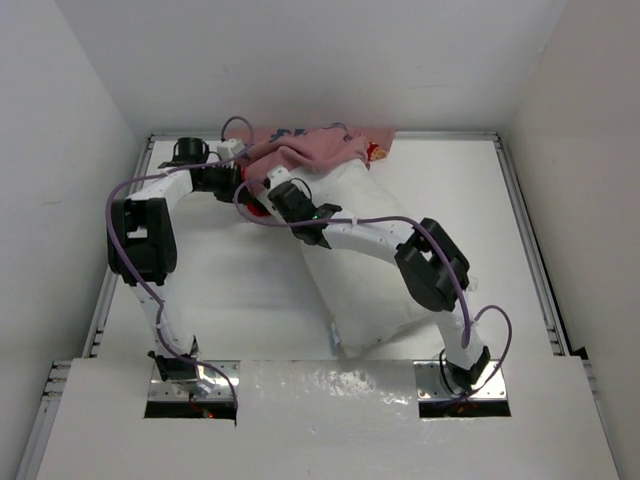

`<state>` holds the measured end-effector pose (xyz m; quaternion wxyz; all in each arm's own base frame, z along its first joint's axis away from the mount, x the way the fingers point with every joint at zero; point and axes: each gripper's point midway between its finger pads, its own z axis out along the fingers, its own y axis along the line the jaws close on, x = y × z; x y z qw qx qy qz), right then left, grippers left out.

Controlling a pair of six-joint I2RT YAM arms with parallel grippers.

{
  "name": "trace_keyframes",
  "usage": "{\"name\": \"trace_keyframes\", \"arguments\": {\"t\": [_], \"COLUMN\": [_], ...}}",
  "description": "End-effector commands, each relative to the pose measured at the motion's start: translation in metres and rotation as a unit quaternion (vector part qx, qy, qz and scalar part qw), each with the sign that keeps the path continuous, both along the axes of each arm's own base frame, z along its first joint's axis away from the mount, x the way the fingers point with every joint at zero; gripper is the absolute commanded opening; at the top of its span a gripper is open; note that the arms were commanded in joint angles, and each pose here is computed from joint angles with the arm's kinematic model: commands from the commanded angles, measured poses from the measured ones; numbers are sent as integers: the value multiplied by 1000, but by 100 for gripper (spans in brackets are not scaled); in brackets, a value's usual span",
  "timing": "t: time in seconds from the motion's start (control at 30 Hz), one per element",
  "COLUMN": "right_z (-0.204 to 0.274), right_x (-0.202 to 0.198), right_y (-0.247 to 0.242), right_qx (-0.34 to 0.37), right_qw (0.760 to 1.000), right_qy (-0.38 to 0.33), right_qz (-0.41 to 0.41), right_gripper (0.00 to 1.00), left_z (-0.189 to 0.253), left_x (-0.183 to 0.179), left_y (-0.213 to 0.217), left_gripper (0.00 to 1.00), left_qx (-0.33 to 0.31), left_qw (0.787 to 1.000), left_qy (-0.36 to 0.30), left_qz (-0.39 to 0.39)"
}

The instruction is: Put the pillow into the pillowcase

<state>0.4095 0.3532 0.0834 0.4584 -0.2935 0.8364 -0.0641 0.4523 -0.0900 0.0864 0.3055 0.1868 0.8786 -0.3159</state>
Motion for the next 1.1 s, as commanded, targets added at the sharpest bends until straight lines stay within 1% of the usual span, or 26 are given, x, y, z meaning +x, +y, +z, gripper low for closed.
{"name": "trace_keyframes", "arguments": {"t": [0.0, 0.03, 0.1, 0.13, 0.17, 0.23, 0.27, 0.3, 0.33, 0.37, 0.43, 0.47, 0.53, 0.6, 0.63, 0.67, 0.7, 0.73, 0.77, 0.87, 0.9, 0.93, 0.97, 1.0, 1.03, 1.07], "right_z": [30, 48, 89, 107, 135, 165, 195, 195, 218, 224, 228, 219, 207, 193, 173, 161, 150, 162, 130, 132, 127, 117, 115, 108, 118, 118], "right_x": [24, 37, 53, 64, 75, 92, 101, 110, 118, 122, 130, 129, 112, 99, 91, 90, 91, 98, 105, 129, 128, 122, 112, 78, 63, 49], "right_y": [18, 18, 28, 28, 33, 23, 21, 20, 12, 13, 25, 29, 47, 51, 55, 59, 62, 65, 66, 65, 78, 82, 85, 94, 95, 88], "right_qx": [132, 162, 264, 305, 371, 417, 451, 461, 475, 482, 488, 475, 454, 447, 441, 451, 449, 458, 426, 410, 410, 398, 372, 360, 362, 347], "right_qw": [991, 986, 963, 949, 923, 893, 868, 858, 838, 830, 823, 833, 849, 855, 862, 858, 860, 852, 868, 875, 888, 900, 918, 931, 930, 935], "right_qy": [1, -13, -40, -53, -80, -128, -164, -176, -209, -219, -224, -215, -209, -205, -190, -175, -164, -170, -157, -159, -133, -115, -104, -60, -65, -65], "right_qz": [-19, -29, -48, -54, -68, -110, -124, -143, -170, -176, -182, -184, -168, -166, -164, -171, -178, -186, -202, -202, -162, -134, -90, -18, 14, 31], "right_gripper": [0, 0, 0, 0, 0, 0, 0, 0, 0, 0, 0, 0, 0, 0, 0, 0, 0, 0, 0, 0, 0, 13, 28, 47, 81, 96], "left_z": [40, 44, 65, 74, 80, 93, 101, 110, 112, 119, 131, 138, 149, 156, 159, 161, 161, 164, 166, 165, 158, 146, 135, 127, 122, 108], "left_x": [-3, -13, -28, -42, -50, -71, -80, -81, -98, -104, -105, -106, -101, -99, -99, -100, -102, -105, -108, -121, -126, -125, -127, -128, -128, -133], "left_y": [-15, -19, -27, -31, -37, -43, -51, -52, -65, -75, -84, -89, -91, -90, -90, -91, -91, -91, -91, -85, -81, -69, -61, -51, -34, -23], "left_gripper": [0, 0, 0, 0, 0, 0, 0, 0, 0, 0, 0, 0, 0, 0, 0, 0, 0, 0, 0, 0, 0, 3, 14, 29, 53, 59], "left_qx": [-40, -50, -68, -74, -73, -82, -97, -94, -107, -120, -130, -154, -164, -155, -155, -160, -164, -166, -168, -139, -126, -89, -76, -61, -47, -28], "left_qw": [997, 997, 992, 991, 985, 980, 974, 967, 961, 953, 943, 937, 934, 930, 930, 928, 928, 927, 929, 933, 937, 946, 954, 960, 967, 969], "left_qy": [-55, -44, -61, -40, -61, -42, -48, -77, -56, -65, -88, -92, -100, -122, -123, -127, -124, -126, -120, -123, -112, -101, -72, -59, -53, -41], "left_qz": [-31, -41, -89, -107, -145, -177, -199, -224, -250, -271, -294, -298, -300, -311, -311, -311, -311, -311, -308, -308, -306, -295, -280, -267, -246, -243]}}
